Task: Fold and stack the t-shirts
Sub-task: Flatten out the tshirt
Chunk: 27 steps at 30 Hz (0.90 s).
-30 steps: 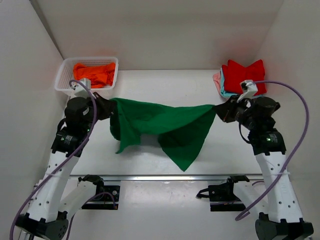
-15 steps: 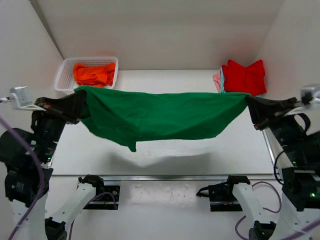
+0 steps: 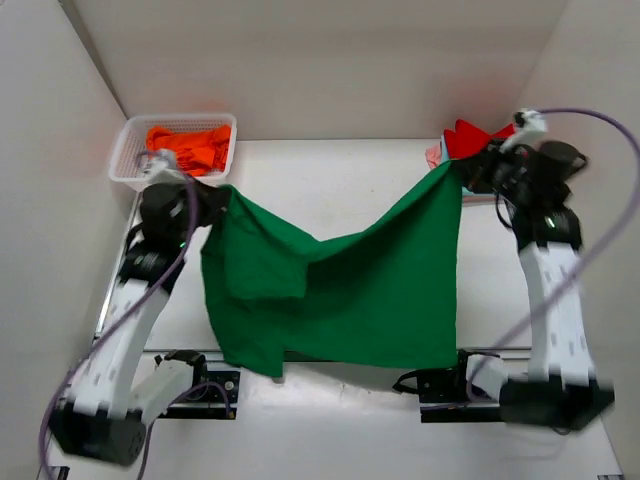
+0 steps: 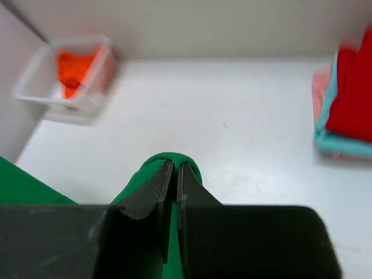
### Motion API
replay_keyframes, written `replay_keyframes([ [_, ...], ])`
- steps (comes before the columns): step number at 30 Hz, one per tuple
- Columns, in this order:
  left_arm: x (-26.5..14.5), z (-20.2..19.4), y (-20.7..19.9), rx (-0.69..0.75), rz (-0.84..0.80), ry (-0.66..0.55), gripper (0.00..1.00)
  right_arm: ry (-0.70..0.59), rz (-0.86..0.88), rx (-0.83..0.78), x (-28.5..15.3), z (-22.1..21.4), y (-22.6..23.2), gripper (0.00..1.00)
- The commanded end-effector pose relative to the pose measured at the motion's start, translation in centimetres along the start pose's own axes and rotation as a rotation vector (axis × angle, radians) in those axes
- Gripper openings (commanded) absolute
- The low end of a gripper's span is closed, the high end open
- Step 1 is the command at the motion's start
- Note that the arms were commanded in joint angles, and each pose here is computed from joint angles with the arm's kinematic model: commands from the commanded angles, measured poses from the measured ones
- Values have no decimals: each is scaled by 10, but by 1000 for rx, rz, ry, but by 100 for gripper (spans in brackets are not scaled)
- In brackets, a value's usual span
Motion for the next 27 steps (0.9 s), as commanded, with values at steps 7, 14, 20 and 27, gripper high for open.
replay_keyframes([
  [7,162,-49,82,4,223,136,46,290,-290,143,193,-38,-157,35],
  [14,68,-90,85,58,224,263,54,354,-430,122,126,-101,-135,52],
  [20,-18,-180,125,58,295,532,57,549,-443,141,61,-191,-88,56],
  [27,-49,-227,146,1,333,678,56,615,-513,184,31,-230,-97,60],
])
Point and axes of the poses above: each gripper's point midway between its finger pads, its own x axis out along the fingers, its own y axis along the line the jaws close on, z = x × y, the point moved 10 cm from there along -x, back along the fingers
